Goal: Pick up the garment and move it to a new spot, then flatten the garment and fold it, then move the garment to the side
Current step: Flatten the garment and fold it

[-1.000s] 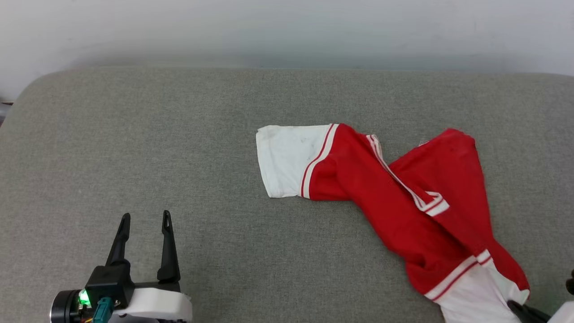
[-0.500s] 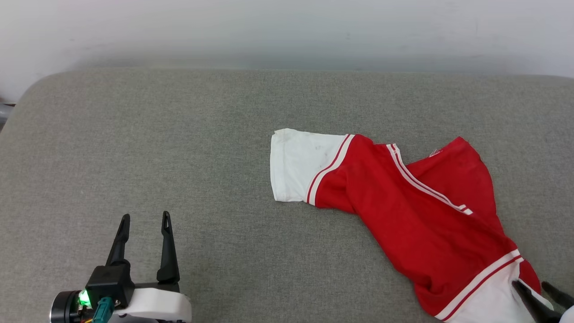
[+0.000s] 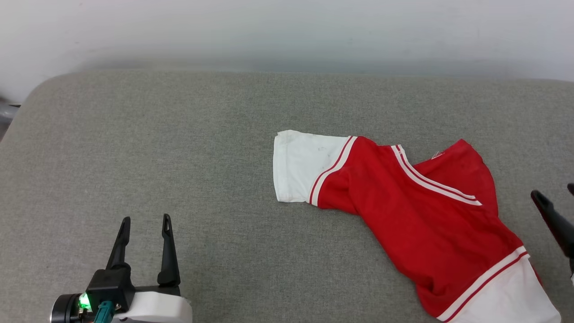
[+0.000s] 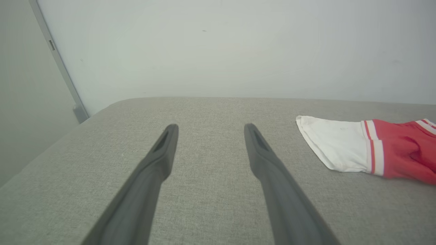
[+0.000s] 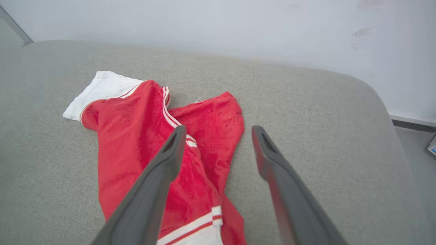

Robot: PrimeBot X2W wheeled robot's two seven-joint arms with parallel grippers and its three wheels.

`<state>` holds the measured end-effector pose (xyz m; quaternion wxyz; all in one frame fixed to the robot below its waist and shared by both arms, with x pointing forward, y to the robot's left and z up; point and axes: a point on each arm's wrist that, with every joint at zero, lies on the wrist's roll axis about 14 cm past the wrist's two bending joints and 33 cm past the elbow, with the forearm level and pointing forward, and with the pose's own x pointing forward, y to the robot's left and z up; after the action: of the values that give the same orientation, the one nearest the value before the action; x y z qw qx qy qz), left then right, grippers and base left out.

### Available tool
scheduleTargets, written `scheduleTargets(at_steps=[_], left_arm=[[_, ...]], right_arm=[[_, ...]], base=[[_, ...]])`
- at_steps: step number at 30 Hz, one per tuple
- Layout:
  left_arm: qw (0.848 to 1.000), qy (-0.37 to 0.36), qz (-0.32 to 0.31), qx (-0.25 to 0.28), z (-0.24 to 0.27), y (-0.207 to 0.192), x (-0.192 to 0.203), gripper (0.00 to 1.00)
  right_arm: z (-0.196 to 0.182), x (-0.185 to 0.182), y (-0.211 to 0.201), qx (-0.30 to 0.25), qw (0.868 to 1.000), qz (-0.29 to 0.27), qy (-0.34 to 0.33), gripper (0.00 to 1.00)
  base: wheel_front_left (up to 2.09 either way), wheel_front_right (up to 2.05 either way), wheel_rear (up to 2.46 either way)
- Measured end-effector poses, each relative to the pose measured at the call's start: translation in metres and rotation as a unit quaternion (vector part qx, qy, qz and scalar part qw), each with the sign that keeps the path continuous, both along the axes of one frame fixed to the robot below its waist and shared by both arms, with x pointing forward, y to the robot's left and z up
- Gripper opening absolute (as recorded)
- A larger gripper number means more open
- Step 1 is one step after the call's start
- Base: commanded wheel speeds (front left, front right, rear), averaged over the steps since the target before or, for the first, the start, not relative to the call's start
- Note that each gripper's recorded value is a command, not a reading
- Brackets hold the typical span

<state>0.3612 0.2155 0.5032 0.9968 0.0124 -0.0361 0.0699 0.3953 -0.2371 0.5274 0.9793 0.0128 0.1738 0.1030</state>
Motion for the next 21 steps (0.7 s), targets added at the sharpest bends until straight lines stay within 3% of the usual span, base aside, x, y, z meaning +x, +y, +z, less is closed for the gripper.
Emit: scheduleTargets(at_steps=[3,7,15,17,21], left_arm=[[1.000,0.003,0.001,-0.001,-0.002,0.000,0.000,1.00],[1.000,0.003,0.004,0.000,-0.002,0.002,0.003,1.00],[1.000,0.013,0.012,-0.002,-0.009,0.007,0.009,1.00],[1.000,0.017,0.013,-0.003,-0.012,0.007,0.011,1.00],[1.000,0.023,0.013,-0.003,-0.016,0.008,0.018,1.00]], right_arm=[[0.006,0.014,0.011,-0.026,0.999,0.031,0.015,1.00],[-0.018,0.020,0.020,-0.070,0.990,0.070,0.099,1.00],[-0.076,0.016,0.024,-0.126,0.952,0.115,0.254,1.00],[-0.084,0.023,0.024,-0.128,0.950,0.114,0.263,1.00],[-0.086,0.056,0.028,-0.118,0.958,0.105,0.239,1.00]], base=[[0.00,0.00,0.00],[0.00,0.00,0.00],[0.00,0.00,0.00],[0.00,0.00,0.00],[0.00,0.00,0.00]])
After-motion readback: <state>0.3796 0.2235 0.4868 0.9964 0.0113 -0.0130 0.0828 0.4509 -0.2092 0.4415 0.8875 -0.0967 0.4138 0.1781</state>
